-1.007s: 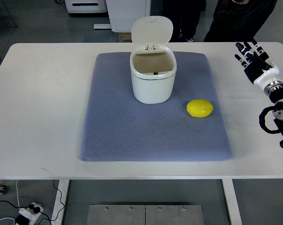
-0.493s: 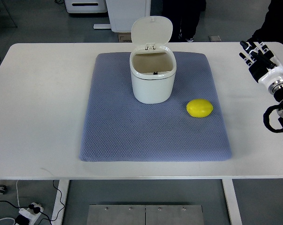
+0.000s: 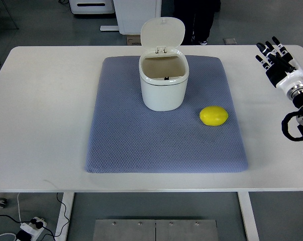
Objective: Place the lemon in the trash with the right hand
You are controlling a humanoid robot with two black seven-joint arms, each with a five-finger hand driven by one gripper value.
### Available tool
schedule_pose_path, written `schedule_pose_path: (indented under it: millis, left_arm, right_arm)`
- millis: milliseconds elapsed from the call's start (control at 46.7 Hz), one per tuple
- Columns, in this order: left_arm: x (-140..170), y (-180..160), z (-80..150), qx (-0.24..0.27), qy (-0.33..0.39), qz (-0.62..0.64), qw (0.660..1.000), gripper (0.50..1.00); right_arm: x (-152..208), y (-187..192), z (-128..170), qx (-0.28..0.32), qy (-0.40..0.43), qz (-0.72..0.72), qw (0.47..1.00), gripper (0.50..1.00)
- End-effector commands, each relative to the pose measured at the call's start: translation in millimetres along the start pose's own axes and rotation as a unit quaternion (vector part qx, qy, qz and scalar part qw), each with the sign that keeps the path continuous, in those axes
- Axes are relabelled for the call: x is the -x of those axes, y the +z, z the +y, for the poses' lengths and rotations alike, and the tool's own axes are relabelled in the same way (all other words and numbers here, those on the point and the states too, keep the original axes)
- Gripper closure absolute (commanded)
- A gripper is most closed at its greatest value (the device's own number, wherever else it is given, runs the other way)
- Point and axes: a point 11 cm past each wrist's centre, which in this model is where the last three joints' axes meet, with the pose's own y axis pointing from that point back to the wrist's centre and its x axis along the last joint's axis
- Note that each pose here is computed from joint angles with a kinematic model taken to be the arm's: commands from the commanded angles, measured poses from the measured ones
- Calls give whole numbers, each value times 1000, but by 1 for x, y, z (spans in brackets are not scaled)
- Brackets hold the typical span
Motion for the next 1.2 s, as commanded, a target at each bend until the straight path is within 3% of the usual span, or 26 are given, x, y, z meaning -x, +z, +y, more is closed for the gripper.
schedule_pose_path:
  millis: [0, 600, 921, 1178]
  left_arm:
    - [0, 0, 0, 0, -1, 0, 1000, 500]
    - [0, 0, 0, 0, 0, 0, 1000, 500]
    - [0, 0, 0, 0, -1, 0, 1000, 500]
    - [0, 0, 0, 0, 0, 0, 1000, 500]
  right_arm:
    - [-1, -1, 0, -1, 1, 0, 1000, 500]
    - [14, -18, -9, -12, -15, 10, 1000, 500]
    - [17, -14, -6, 37, -48, 110, 992, 500]
    - [22, -42, -10, 46, -63, 193, 978, 500]
